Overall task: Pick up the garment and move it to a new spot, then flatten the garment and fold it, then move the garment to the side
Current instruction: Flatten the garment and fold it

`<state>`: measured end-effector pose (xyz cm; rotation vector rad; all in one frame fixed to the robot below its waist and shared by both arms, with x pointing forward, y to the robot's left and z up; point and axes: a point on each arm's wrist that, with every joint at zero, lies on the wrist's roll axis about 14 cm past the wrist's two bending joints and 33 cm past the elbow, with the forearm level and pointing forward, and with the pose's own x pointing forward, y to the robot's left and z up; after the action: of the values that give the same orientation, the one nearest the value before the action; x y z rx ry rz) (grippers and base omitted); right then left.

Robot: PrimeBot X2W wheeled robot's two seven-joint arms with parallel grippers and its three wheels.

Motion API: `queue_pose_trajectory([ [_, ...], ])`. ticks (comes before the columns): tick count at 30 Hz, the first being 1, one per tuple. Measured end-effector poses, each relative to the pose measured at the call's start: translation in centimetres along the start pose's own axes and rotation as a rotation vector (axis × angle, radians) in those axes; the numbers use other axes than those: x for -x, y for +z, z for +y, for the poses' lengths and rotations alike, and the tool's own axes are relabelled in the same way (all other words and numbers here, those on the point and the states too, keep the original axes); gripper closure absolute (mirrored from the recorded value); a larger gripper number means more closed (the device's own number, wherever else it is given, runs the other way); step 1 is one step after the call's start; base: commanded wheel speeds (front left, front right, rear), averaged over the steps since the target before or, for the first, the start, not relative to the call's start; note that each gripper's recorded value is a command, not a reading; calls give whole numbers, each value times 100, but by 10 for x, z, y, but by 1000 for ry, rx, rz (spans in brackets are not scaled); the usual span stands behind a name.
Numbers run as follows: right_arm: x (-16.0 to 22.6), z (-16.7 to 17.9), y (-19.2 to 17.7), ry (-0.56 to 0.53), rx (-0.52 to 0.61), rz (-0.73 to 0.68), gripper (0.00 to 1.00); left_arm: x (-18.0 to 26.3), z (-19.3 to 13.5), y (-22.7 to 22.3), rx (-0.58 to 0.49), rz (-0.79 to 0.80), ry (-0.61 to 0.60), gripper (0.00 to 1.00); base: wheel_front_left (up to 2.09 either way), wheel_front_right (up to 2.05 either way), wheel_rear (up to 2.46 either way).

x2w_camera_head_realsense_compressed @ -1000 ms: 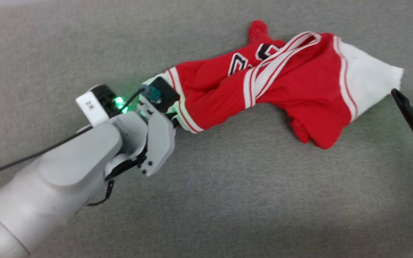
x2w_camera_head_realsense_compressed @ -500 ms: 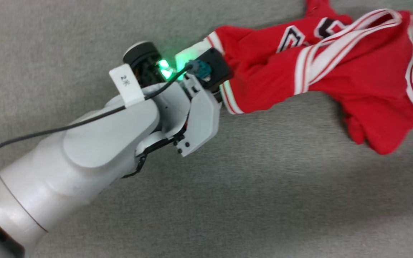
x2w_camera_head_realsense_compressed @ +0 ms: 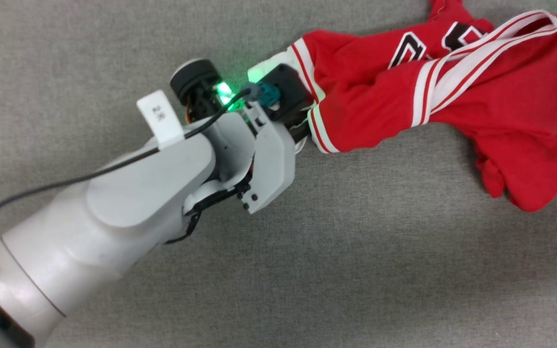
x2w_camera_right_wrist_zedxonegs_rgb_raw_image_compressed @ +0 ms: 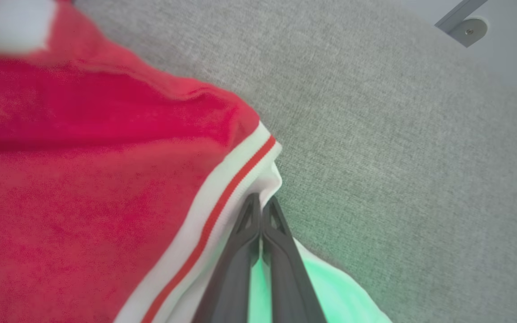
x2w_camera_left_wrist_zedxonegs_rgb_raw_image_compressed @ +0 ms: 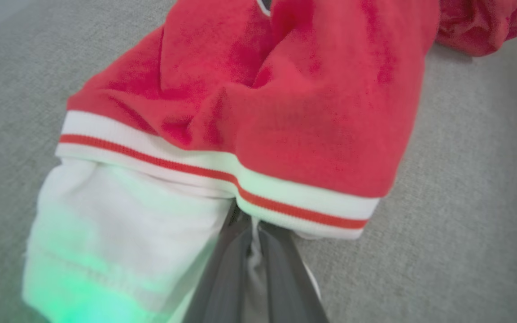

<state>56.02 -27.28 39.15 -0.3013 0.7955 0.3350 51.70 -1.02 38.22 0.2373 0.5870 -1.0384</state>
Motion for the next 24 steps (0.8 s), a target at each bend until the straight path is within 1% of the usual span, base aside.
queue_pose_trajectory([
  [3,14,-2,12,-8,14,-69,100,11,1,2,27,-18,21,100,0,0,0],
  [8,50,-12,57,-38,42,-247,100,41,9,20,62,-83,84,100,0,0,0],
  [14,108,-27,123,-91,60,-497,100,88,13,94,117,-334,136,100,0,0,0],
  [17,133,-35,154,-124,67,-610,100,117,24,128,153,-470,191,100,0,0,0],
  [19,139,-41,166,-152,84,-655,100,131,35,138,192,-527,229,100,0,0,0],
  [21,136,-46,178,-176,76,-687,100,138,49,143,244,-561,259,100,0,0,0],
  [24,130,-54,204,-211,23,-766,100,148,78,160,327,-635,312,100,0,0,0],
])
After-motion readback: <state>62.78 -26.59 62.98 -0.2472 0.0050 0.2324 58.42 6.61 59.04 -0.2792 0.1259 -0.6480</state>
